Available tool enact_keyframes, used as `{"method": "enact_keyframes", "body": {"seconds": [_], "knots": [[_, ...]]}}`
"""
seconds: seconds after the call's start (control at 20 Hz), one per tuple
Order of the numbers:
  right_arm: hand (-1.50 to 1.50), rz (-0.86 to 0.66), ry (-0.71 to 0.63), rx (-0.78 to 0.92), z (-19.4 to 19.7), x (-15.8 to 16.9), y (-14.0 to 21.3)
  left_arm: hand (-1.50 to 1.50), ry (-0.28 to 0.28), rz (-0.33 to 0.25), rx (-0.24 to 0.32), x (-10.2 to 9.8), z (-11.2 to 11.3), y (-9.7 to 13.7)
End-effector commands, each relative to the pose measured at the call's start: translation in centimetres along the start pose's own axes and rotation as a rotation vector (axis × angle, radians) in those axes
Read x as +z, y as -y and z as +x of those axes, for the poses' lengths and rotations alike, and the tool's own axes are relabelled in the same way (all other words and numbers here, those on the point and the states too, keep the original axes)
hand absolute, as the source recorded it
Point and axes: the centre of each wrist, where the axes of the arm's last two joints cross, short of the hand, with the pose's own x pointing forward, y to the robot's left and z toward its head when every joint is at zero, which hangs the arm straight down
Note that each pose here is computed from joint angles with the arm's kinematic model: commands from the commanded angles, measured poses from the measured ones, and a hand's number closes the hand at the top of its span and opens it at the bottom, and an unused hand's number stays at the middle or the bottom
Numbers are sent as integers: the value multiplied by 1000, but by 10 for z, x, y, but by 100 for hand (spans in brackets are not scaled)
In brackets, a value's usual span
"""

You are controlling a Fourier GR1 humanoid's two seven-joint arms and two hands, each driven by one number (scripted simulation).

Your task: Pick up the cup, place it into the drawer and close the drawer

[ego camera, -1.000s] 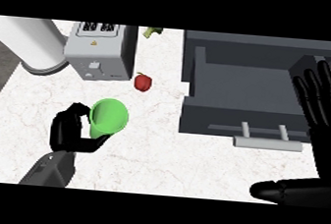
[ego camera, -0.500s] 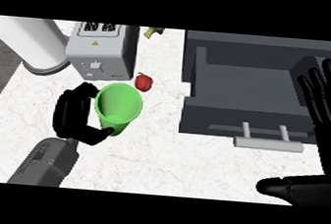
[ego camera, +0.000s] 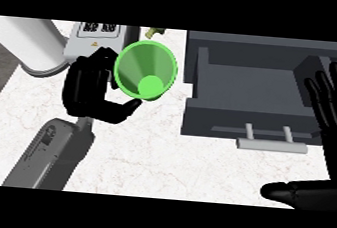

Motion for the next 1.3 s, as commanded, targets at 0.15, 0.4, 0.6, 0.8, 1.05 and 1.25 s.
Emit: {"method": "enact_keyframes", "body": {"seconds": [0.15, 0.4, 0.6, 0.8, 1.05, 1.25], "knots": [[-150, 8, 4, -20, 4, 5, 2, 150, 2, -29, -21, -36, 19, 12], [-150, 10, -15, 11, -22, 1, 9, 150, -6, -35, -87, -77, 31, 60], [-150, 12, -4, 11, -2, -7, 14, 150, -13, -63, -103, -87, 34, 99], [-150, 17, -10, -2, -15, 2, 7, 150, -61, -81, -113, -122, 21, 100], [-150, 9, 4, 10, -8, 2, 19, 150, -98, -100, -181, -138, 31, 118], [-150, 1, 11, 5, 5, 11, 3, 150, -122, -74, -173, -138, 4, 112]]}}
